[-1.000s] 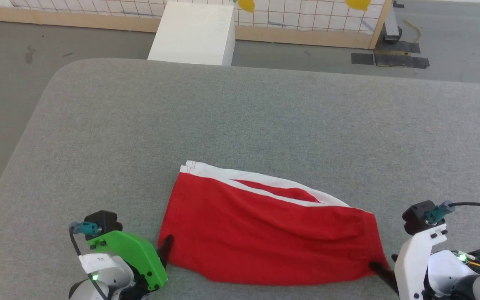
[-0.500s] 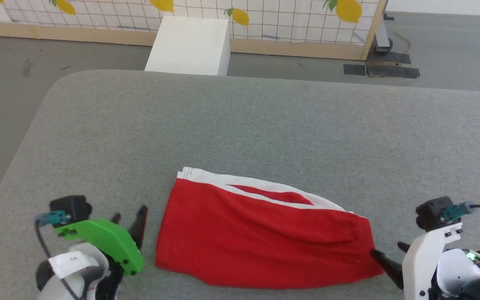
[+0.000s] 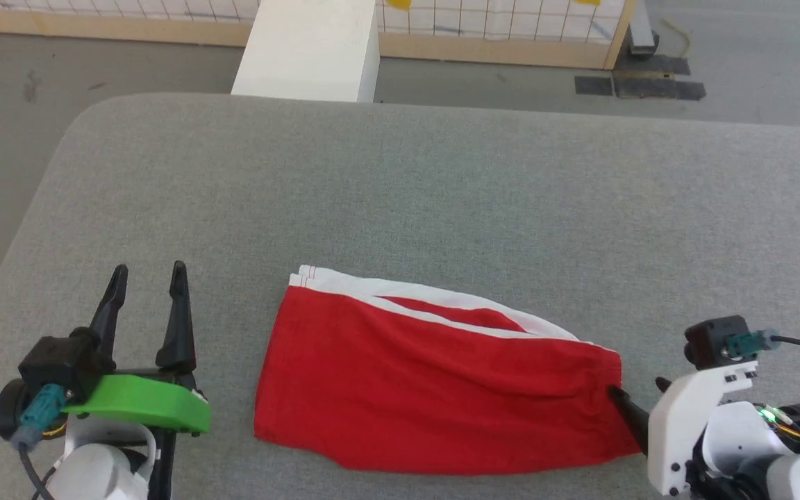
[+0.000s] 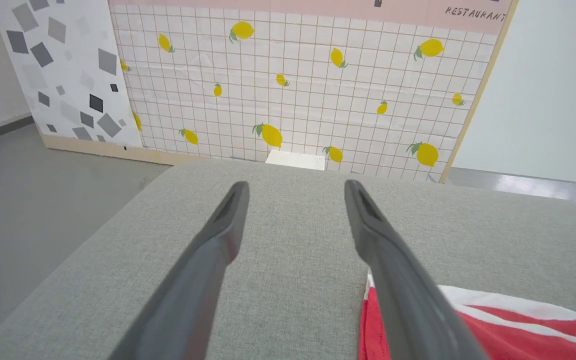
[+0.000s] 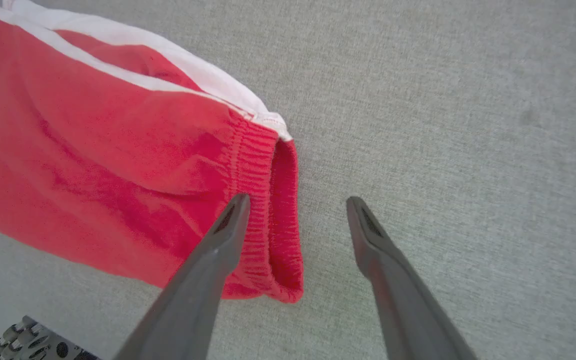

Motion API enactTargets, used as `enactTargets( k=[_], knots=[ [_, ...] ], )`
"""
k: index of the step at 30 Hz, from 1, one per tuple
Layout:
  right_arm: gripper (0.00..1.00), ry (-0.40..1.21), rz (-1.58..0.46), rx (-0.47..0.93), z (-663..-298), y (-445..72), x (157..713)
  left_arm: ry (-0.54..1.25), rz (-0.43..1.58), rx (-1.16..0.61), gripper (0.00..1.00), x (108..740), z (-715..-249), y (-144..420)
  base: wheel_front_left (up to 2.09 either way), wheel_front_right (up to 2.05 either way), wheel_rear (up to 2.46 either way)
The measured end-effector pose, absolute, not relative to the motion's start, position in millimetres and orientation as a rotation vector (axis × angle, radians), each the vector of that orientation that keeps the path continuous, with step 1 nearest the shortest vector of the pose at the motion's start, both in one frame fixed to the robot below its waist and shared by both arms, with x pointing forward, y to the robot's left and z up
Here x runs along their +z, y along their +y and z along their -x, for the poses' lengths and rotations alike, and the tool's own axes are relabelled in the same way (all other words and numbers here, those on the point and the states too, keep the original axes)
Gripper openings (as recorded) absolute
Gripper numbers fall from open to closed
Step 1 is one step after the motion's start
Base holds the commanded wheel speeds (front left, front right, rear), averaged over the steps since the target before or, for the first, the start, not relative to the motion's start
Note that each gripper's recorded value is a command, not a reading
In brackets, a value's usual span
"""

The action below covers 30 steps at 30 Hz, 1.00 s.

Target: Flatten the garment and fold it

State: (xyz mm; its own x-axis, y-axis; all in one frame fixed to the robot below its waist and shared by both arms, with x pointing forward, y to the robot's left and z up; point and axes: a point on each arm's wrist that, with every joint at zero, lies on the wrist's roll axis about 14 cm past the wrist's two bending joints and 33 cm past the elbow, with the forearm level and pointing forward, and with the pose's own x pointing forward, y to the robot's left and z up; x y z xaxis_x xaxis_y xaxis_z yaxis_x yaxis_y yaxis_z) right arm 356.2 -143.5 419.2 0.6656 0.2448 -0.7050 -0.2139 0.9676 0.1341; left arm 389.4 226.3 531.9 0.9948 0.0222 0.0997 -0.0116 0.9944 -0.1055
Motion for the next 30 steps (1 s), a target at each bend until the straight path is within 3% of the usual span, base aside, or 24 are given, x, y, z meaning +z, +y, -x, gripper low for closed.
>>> enactTargets(
  k=[15, 16, 17, 18, 30],
  knots=[
    [1.0, 0.943, 0.002, 0.325, -365, -118, 375, -0.226, 0.042, 0.004, 1.0, 558, -390, 218, 0.0, 0.0, 0.0],
    [0.47, 0.951, 0.007, 0.329, -365, -118, 374, -0.224, 0.043, 0.007, 1.0, 557, -390, 219, 0.0, 0.0, 0.0],
    [0.38, 0.955, 0.012, 0.333, -365, -117, 373, -0.224, 0.046, 0.007, 1.0, 556, -389, 219, 0.0, 0.0, 0.0],
    [0.02, 0.957, 0.016, 0.334, -366, -117, 373, -0.225, 0.051, 0.01, 1.0, 556, -390, 219, 0.0, 0.0, 0.0],
    [0.0, 0.951, 0.037, 0.304, -370, -140, 380, -0.224, 0.044, -0.004, 1.0, 553, -390, 216, 0.0, 0.0, 0.0]
  ],
)
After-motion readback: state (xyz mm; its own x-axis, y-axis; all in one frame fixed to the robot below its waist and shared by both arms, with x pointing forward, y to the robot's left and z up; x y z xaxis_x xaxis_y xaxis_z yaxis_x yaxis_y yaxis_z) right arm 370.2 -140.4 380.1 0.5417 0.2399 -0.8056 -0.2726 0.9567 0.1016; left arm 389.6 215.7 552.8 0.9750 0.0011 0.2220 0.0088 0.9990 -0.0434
